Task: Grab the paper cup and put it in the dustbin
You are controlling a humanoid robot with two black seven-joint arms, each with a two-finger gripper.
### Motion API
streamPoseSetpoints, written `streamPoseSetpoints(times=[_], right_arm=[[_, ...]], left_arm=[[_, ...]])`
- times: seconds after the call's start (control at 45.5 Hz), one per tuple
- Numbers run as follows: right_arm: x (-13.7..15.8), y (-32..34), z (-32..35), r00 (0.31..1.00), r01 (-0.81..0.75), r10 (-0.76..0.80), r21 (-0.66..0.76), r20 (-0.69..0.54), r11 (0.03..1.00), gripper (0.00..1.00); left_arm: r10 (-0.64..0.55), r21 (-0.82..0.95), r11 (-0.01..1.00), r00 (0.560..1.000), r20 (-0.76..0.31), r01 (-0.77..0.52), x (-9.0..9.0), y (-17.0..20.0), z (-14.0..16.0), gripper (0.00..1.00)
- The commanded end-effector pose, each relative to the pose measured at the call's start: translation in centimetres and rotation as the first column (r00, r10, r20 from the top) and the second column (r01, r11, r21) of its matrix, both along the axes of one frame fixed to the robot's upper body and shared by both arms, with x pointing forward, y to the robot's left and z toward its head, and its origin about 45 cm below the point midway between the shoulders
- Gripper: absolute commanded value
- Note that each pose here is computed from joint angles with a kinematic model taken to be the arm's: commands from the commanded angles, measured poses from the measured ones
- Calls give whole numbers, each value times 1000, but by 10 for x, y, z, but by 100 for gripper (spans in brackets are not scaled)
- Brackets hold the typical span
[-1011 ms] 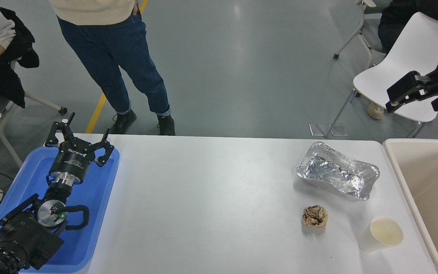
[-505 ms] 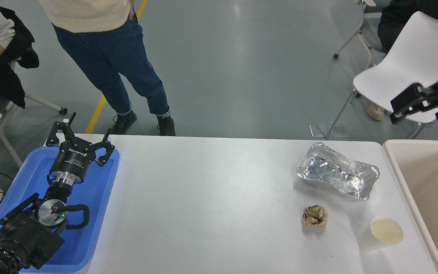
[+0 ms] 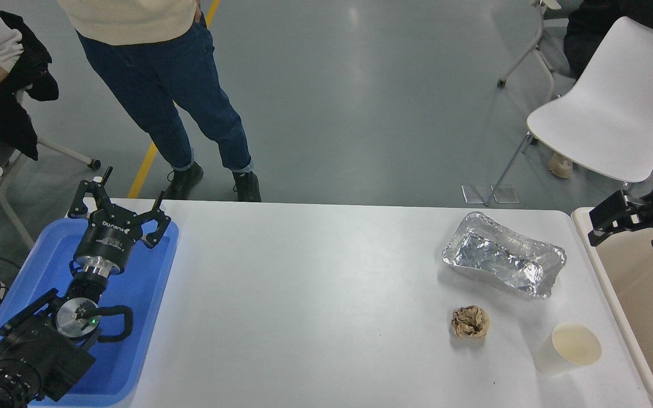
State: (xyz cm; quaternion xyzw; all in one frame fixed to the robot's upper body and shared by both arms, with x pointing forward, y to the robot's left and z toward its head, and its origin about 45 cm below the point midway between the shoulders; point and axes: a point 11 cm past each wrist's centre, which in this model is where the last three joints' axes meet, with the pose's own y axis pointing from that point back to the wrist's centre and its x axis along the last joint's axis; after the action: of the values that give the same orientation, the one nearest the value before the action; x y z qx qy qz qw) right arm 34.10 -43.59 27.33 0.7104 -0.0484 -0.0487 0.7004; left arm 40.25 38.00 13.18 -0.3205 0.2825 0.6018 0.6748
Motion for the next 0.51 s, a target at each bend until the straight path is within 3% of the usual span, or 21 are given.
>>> streamPoseSetpoints(times=[0.0,0.484], right_arm=[[-24,3,-49,995,28,-23,60,-96,998,100],[-66,-2,-98,972,82,-60,86,-228,993,100]], left_arm=[[3,0,1000,1000,1,-3,0,0,0,100],[3,1,1000,1000,1,-3,-1,1,0,100]])
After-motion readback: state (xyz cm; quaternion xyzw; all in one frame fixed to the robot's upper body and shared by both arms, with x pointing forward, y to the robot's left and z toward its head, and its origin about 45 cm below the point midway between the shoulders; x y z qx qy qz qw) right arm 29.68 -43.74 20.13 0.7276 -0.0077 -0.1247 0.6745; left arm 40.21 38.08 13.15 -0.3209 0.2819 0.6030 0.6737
